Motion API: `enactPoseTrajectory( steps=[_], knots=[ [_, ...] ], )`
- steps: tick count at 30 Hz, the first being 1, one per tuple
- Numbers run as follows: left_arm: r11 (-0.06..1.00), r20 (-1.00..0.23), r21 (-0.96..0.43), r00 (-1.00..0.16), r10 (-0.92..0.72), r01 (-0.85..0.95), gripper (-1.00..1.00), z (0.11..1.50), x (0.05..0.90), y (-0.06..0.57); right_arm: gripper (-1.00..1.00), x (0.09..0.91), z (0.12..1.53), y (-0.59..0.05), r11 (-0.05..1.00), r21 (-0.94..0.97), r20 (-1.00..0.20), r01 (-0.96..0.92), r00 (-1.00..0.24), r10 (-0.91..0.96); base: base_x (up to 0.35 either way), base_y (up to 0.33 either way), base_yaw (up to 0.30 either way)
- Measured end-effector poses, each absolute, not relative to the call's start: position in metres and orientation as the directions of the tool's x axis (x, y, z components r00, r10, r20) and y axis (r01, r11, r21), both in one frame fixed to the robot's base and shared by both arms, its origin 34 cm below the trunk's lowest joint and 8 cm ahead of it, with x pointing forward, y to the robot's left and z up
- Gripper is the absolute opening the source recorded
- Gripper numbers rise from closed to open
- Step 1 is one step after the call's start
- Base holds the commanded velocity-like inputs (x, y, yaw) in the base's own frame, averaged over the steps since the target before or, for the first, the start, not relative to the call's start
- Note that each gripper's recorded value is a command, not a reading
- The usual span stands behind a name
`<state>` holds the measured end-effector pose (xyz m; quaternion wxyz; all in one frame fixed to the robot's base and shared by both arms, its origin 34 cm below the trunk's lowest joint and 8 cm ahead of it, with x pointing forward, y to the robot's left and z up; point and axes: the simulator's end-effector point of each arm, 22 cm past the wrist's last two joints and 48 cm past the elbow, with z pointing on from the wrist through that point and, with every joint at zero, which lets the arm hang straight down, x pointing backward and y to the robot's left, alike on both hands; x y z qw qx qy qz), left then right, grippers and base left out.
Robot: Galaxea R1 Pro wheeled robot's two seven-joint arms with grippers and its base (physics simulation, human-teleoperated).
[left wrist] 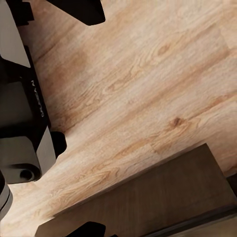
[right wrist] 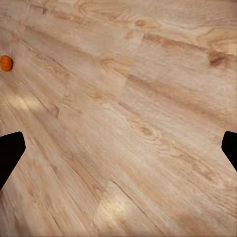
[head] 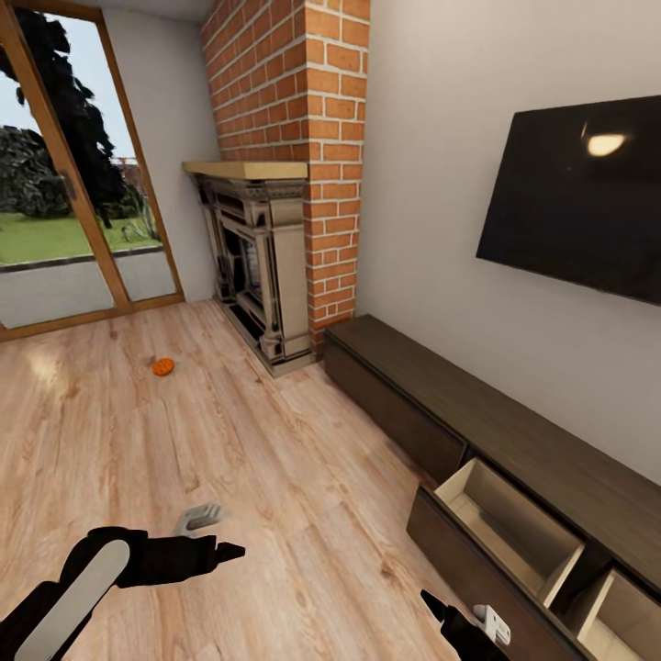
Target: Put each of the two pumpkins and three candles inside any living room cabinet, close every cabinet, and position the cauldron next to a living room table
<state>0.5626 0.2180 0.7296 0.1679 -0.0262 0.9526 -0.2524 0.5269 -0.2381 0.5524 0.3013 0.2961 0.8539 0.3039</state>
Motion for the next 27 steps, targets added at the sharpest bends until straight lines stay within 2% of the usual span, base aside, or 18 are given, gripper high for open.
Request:
enactPoseTrajectory(
  steps=[27],
  knots=[
    [0.871,-0.344,-0.488,-0.929,-0.134,0.055,1.00,0.747,0.566,0.218,1.00,0.539,0.569,-0.238,0.641,0.710,-0.362,0.292,-0.629,0.688,0.000,0.000,0.098]
  ],
)
